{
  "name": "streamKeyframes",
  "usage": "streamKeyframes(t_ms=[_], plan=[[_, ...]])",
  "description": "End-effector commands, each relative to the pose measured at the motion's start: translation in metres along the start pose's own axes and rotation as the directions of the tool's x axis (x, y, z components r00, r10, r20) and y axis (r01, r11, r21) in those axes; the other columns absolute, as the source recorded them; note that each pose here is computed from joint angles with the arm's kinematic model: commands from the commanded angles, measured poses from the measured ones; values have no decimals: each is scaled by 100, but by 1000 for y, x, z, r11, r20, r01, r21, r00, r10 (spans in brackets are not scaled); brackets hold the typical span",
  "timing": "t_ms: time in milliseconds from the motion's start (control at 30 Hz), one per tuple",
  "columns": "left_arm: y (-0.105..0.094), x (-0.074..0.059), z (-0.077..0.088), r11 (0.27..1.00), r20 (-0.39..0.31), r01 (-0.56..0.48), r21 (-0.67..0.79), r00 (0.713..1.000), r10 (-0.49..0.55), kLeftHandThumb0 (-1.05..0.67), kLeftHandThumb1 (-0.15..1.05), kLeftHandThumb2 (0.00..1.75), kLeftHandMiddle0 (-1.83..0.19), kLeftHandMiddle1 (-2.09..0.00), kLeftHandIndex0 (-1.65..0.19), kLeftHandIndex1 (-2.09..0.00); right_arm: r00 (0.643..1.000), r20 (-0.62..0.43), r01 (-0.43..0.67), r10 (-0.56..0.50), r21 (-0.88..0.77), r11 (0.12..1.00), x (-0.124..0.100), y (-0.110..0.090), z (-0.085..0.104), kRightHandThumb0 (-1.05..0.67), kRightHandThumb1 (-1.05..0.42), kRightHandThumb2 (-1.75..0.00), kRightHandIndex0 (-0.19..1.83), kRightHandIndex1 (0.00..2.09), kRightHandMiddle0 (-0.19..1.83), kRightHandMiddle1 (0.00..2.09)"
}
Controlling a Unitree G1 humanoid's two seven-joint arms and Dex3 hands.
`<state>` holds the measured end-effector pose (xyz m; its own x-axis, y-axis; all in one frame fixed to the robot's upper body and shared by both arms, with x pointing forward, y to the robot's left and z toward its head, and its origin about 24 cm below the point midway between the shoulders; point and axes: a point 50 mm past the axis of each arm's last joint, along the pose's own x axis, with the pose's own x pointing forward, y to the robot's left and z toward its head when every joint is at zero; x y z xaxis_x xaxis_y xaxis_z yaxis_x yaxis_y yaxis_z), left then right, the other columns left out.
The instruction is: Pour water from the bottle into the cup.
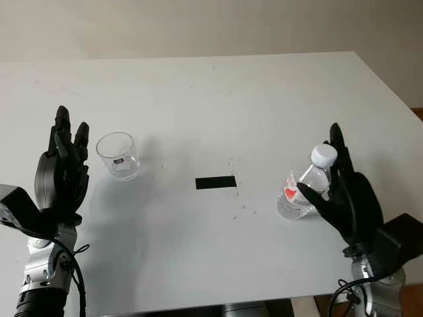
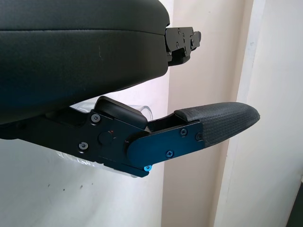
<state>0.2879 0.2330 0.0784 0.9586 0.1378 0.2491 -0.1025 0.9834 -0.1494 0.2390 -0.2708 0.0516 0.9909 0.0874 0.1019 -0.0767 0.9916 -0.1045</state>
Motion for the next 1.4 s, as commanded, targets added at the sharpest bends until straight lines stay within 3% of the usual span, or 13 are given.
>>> streamKeyframes(t_ms=[0,433,700,800,867,900,967,1000,1033,1067,1133,1367], plan=[[2,-1,3,1000,10,0,3,1000,0,-86,105,71,19,-33,9,0,1000,9,-11,11,-16,1000,4,2,-1,-96,-97,-5,-19,0,-19,2],[1,-1,2,1000,10,-6,6,1000,6,-87,105,72,19,-30,10,0,997,-31,-79,77,-63,995,12,14,-4,-98,-98,-6,-19,0,-19,0],[0,-2,1,1000,15,-6,5,1000,6,-87,105,72,19,-31,11,0,999,-30,28,-28,-17,999,22,24,-12,-91,-93,-4,-14,4,-9,6],[1,-3,0,1000,15,-6,10,1000,6,-88,105,72,19,-31,11,0,995,-35,96,-96,18,995,26,28,-15,-77,-87,-4,9,8,14,13],[1,-3,1,1000,16,-7,12,1000,7,-88,105,72,19,-28,11,0,991,-24,129,-128,6,992,28,31,-16,-63,-88,-5,64,19,57,32],[1,-3,1,1000,17,-8,12,1000,8,-88,105,72,19,-28,11,0,989,-9,146,-147,-36,989,28,32,-17,-60,-89,-6,74,21,66,36],[1,-3,1,1000,20,-9,8,1000,9,-88,105,72,19,-28,11,0,987,2,160,-161,-123,979,29,33,-18,-58,-96,-5,51,129,67,103],[1,-3,0,1000,21,-10,6,1000,9,-88,105,71,19,-27,12,0,987,10,159,-159,-153,975,30,33,-18,-56,-101,-6,32,176,43,161],[1,-3,0,1000,21,-11,4,1000,11,-88,105,70,19,-27,12,0,988,12,155,-155,-159,975,30,33,-19,-53,-103,-7,25,193,30,184],[1,-4,0,1000,20,-12,2,1000,12,-88,105,70,19,-27,12,0,988,17,155,-154,-153,976,30,33,-20,-48,-104,-10,20,203,20,199],[1,-4,0,1000,22,-12,0,1000,12,-87,105,71,19,-26,12,0,988,21,157,-155,-129,979,30,33,-21,-43,-105,-12,17,208,14,207],[0,-5,-1,1000,23,-15,-2,1000,15,-87,105,71,19,-27,12,0,994,-15,106,-110,-163,981,26,29,-21,-37,-105,-21,10,209,7,209]])
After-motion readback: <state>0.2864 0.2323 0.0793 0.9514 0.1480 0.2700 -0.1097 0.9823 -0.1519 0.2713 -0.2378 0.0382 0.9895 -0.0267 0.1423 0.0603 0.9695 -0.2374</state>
